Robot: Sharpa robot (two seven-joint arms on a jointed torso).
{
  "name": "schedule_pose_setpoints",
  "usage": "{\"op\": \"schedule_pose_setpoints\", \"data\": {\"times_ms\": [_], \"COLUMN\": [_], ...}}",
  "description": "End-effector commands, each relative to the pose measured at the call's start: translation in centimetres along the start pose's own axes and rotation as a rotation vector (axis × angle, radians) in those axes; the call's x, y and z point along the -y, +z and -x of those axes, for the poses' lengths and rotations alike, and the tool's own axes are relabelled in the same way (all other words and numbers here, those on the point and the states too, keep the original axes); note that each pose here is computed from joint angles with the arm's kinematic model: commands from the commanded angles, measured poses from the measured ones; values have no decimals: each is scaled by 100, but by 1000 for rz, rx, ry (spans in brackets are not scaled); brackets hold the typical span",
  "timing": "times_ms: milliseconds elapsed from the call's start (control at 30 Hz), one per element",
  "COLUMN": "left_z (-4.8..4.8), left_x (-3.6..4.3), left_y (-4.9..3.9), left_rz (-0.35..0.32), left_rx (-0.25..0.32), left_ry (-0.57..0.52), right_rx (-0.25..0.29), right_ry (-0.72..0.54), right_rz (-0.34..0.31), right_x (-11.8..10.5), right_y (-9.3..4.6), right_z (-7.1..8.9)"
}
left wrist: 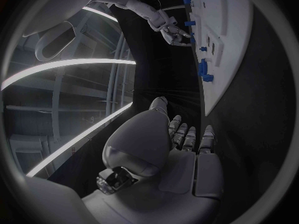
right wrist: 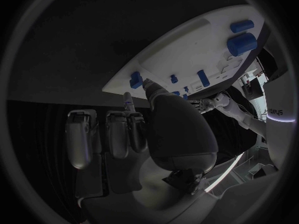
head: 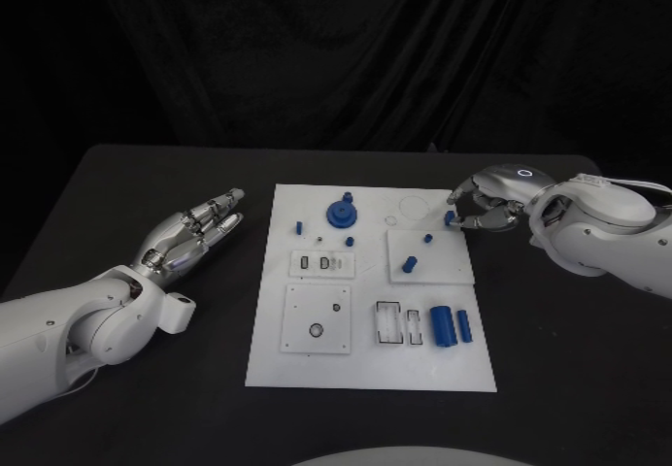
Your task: Assemble the parts on the task board
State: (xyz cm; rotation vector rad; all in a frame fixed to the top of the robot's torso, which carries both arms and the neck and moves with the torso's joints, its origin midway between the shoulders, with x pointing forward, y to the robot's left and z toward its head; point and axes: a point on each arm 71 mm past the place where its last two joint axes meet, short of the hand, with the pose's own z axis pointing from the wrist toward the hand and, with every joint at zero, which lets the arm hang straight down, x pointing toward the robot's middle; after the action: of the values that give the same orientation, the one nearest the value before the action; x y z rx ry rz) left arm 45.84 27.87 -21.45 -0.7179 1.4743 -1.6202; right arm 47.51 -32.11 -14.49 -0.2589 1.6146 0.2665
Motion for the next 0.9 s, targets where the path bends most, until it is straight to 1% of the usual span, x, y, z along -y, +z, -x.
{"op": "schedule_pose_setpoints", "data": {"times_ms": [33, 900], "left_z": [-18, -17], "left_x": [105, 93], "left_y": [-5, -4], "left_rz": [-154, -148], "left_rx": [-13, -19], "left_ry": [-11, -16], "right_rx": [-13, -46], "right_ry": [-5, -9], "right_rz": [-30, -47], "right_x": [24, 1], "right_y": [0, 36], "right_z": [-24, -84]}}
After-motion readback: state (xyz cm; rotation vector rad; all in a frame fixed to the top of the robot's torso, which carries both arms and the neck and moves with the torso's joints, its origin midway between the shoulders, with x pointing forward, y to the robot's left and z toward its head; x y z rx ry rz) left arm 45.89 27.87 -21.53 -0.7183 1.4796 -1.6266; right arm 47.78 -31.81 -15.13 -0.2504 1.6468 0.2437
